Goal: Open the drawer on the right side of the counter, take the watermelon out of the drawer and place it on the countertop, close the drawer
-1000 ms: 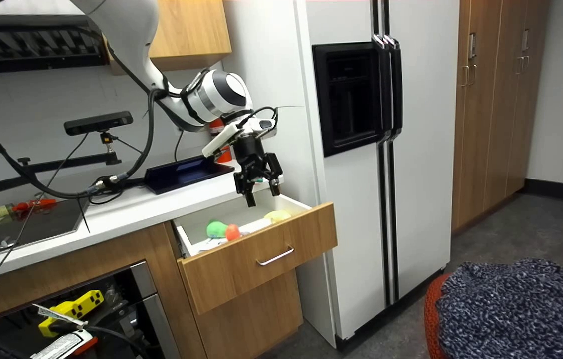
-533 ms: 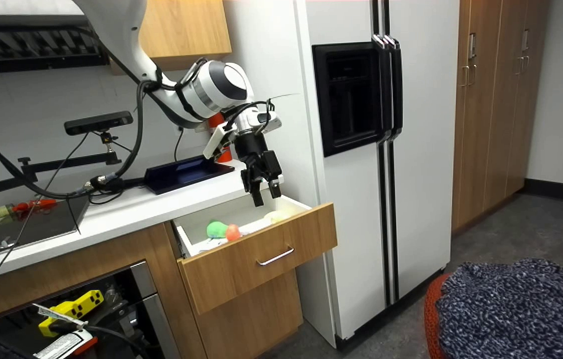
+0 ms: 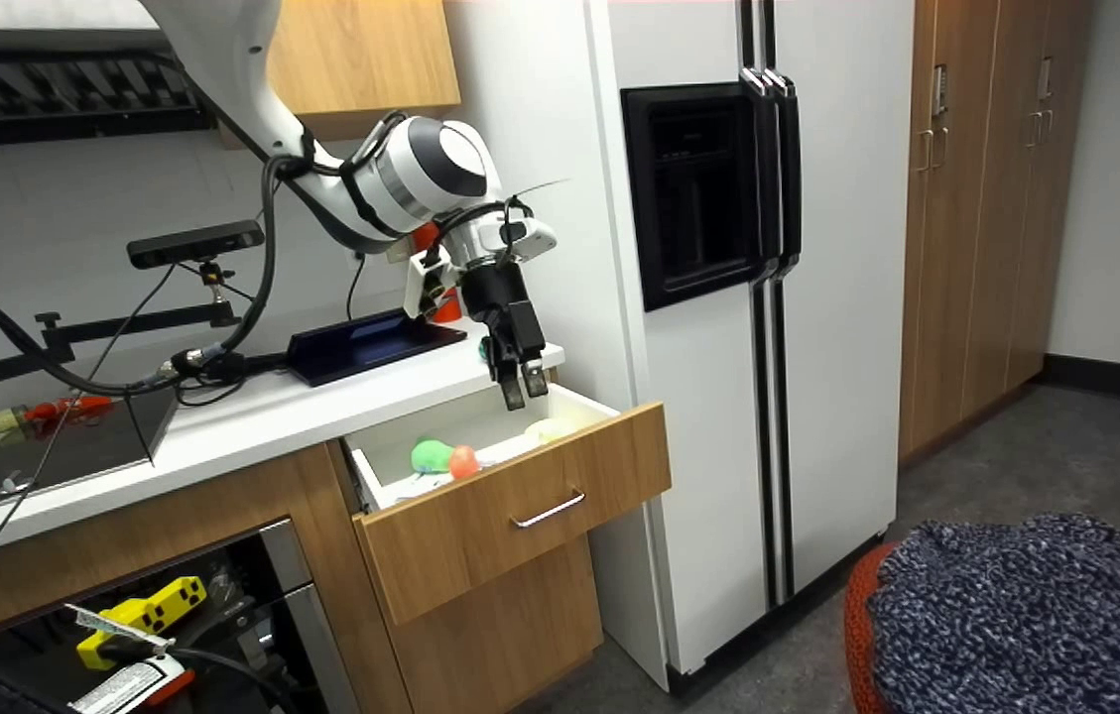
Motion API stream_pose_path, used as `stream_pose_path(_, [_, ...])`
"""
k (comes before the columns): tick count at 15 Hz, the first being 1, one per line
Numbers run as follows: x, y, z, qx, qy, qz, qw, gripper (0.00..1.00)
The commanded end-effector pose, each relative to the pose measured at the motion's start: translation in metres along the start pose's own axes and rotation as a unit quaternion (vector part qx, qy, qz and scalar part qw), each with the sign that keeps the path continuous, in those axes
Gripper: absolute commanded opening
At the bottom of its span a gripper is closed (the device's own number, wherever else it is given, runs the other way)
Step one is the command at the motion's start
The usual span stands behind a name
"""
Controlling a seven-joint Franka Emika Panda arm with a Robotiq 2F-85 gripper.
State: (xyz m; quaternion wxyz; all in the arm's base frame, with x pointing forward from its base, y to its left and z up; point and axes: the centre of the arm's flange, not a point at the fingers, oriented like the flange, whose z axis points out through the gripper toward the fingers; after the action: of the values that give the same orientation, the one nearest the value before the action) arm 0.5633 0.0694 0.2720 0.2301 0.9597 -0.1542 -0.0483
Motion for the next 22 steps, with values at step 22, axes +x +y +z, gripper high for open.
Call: stream_pose_path(22, [-0.001, -0.016, -0.002, 0.075, -0.032, 0.044, 0.9958, 1.0])
